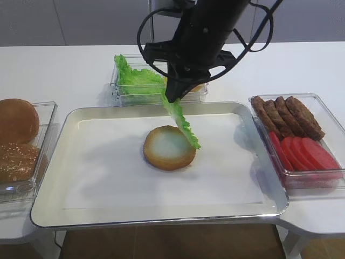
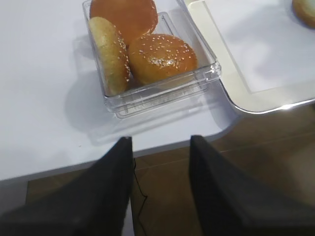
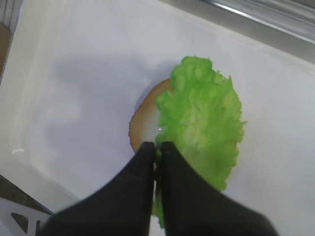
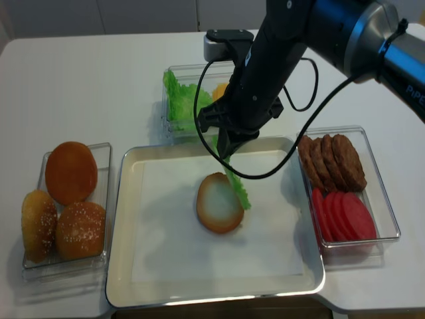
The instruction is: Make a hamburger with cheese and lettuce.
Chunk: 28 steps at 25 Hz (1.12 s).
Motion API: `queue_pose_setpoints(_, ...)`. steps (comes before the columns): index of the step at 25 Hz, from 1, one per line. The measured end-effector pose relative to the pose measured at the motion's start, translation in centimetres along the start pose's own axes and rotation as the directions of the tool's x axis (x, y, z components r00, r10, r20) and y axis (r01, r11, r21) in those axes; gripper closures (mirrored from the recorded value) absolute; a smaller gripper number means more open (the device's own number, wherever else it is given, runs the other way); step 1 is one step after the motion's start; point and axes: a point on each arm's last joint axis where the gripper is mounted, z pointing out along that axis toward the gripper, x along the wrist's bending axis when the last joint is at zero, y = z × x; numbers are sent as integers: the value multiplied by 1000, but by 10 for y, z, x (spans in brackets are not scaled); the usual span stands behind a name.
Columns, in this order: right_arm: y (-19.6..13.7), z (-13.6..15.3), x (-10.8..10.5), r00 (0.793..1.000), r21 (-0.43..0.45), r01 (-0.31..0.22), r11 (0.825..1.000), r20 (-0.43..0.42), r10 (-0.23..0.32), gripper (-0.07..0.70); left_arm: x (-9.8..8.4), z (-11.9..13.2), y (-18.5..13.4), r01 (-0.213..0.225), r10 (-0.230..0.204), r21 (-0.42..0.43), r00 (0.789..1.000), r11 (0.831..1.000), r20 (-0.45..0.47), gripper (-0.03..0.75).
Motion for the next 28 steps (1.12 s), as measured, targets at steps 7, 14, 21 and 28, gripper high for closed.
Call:
queue_pose_setpoints(7,0,2,-1,1000,4,7,1000,0,-7,567,0,0,0,0,0,0,1000,1000,0,427)
queue_pose_setpoints(14,0,2,-1,1000,4,17,1000,-1,-17,440,0,0,0,0,0,0,1000,1000,0,426)
queue_pose_setpoints(21,-3,1,4,999,35,22,999,-46,-20,403,0,0,0,0,0,0,1000,1000,0,427)
queue_pose_setpoints(28,-6,-27,3,995,-14,77,997,66,-76,208,0,0,0,0,0,0,1000,1000,0,427)
